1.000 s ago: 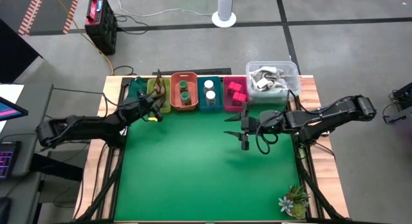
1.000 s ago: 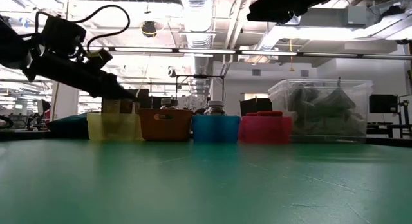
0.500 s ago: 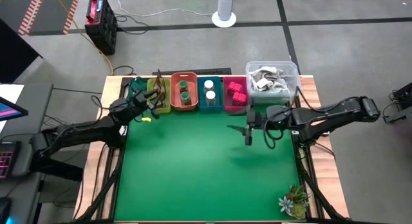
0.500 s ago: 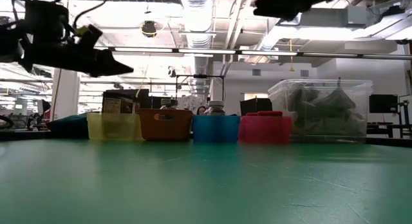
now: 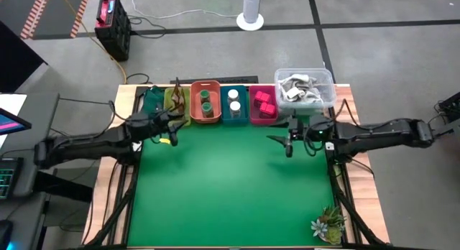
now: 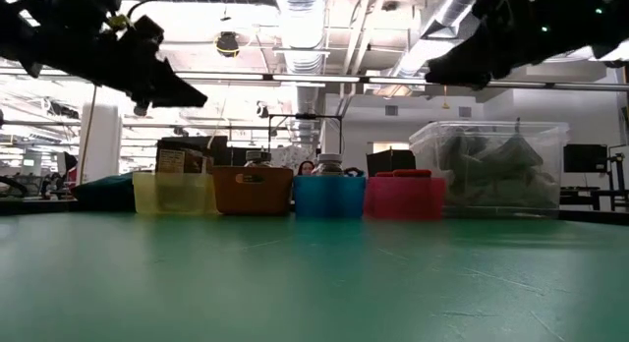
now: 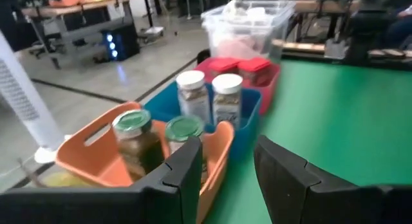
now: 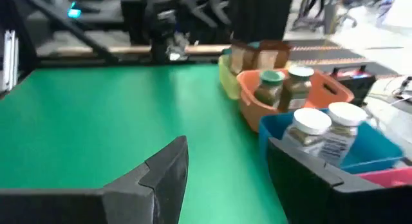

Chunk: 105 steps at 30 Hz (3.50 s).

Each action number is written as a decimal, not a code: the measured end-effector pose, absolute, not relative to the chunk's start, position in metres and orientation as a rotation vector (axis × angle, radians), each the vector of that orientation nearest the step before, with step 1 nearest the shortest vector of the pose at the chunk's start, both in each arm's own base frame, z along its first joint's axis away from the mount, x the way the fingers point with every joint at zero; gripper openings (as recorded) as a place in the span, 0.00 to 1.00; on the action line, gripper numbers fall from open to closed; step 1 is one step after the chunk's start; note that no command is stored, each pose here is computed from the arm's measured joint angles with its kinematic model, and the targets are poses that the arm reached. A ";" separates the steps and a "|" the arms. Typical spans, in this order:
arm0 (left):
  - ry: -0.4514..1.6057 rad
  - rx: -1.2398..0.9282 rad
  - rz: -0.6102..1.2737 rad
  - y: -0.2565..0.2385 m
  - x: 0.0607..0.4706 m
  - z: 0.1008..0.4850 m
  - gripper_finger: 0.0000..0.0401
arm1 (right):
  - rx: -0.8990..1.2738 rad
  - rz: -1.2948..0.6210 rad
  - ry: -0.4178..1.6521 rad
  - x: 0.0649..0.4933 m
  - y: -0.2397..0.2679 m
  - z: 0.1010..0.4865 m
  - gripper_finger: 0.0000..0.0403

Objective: Sort spices by type
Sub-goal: Return to Home Position

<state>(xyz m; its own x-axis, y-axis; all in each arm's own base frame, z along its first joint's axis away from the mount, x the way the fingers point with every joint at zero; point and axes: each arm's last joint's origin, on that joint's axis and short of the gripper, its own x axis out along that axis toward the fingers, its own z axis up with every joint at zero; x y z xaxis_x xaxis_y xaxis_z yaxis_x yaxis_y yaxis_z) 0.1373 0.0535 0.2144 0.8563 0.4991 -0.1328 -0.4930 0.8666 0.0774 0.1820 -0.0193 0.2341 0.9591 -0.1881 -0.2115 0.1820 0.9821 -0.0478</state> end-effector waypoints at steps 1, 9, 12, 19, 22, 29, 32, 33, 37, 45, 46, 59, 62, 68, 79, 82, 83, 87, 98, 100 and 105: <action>0.141 0.043 0.516 0.050 0.138 0.216 0.33 | -0.022 -0.195 0.202 0.177 -0.020 0.233 0.58; 0.146 0.094 0.452 0.017 0.142 0.216 0.33 | -0.014 -0.244 0.075 0.138 -0.023 0.232 0.58; 0.153 0.111 0.419 0.006 0.142 0.215 0.33 | -0.014 -0.256 0.062 0.127 -0.023 0.231 0.58; 0.097 0.120 0.292 -0.011 0.139 0.210 0.33 | -0.003 -0.271 0.072 0.109 -0.022 0.217 0.58; 0.066 0.106 0.258 -0.014 0.135 0.195 0.33 | 0.003 -0.283 0.063 0.104 -0.022 0.208 0.58; 0.047 0.076 0.273 -0.012 0.126 0.178 0.33 | 0.049 -0.301 -0.015 0.094 -0.022 0.186 0.58; 0.055 0.114 0.256 -0.012 0.125 0.178 0.33 | 0.089 -0.300 -0.051 0.093 -0.022 0.175 0.58; 0.065 0.132 0.248 -0.012 0.124 0.177 0.33 | 0.098 -0.299 -0.066 0.094 -0.022 0.173 0.58; 0.082 0.189 0.178 -0.013 0.122 0.176 0.33 | 0.122 -0.302 -0.058 0.095 -0.022 0.170 0.58; 0.112 0.154 0.053 -0.016 0.115 0.172 0.33 | 0.139 -0.285 -0.083 0.095 -0.020 0.171 0.58; 0.128 0.145 0.053 -0.015 0.113 0.171 0.33 | 0.140 -0.294 -0.084 0.095 -0.021 0.171 0.58; 0.136 0.070 0.057 -0.014 0.107 0.170 0.33 | 0.182 -0.297 -0.077 0.095 -0.021 0.170 0.58; 0.140 0.073 0.057 -0.014 0.107 0.169 0.33 | 0.182 -0.297 -0.076 0.095 -0.021 0.170 0.58; 0.143 0.069 0.058 -0.014 0.107 0.169 0.33 | 0.182 -0.297 -0.074 0.095 -0.021 0.169 0.58; 0.146 0.089 0.058 -0.014 0.107 0.169 0.33 | 0.182 -0.298 -0.072 0.095 -0.021 0.169 0.58; 0.146 0.090 0.058 -0.014 0.107 0.169 0.33 | 0.182 -0.298 -0.071 0.095 -0.021 0.169 0.58; 0.147 0.090 0.058 -0.014 0.107 0.169 0.33 | 0.182 -0.298 -0.070 0.095 -0.021 0.169 0.58; 0.148 0.090 0.058 -0.014 0.107 0.169 0.33 | 0.182 -0.298 -0.070 0.095 -0.021 0.169 0.58; 0.148 0.090 0.058 -0.014 0.107 0.169 0.33 | 0.182 -0.298 -0.069 0.095 -0.021 0.169 0.58; 0.148 0.090 0.058 -0.014 0.107 0.169 0.33 | 0.182 -0.299 -0.069 0.095 -0.021 0.169 0.58; 0.148 0.090 0.058 -0.014 0.107 0.169 0.33 | 0.182 -0.299 -0.069 0.095 -0.021 0.169 0.58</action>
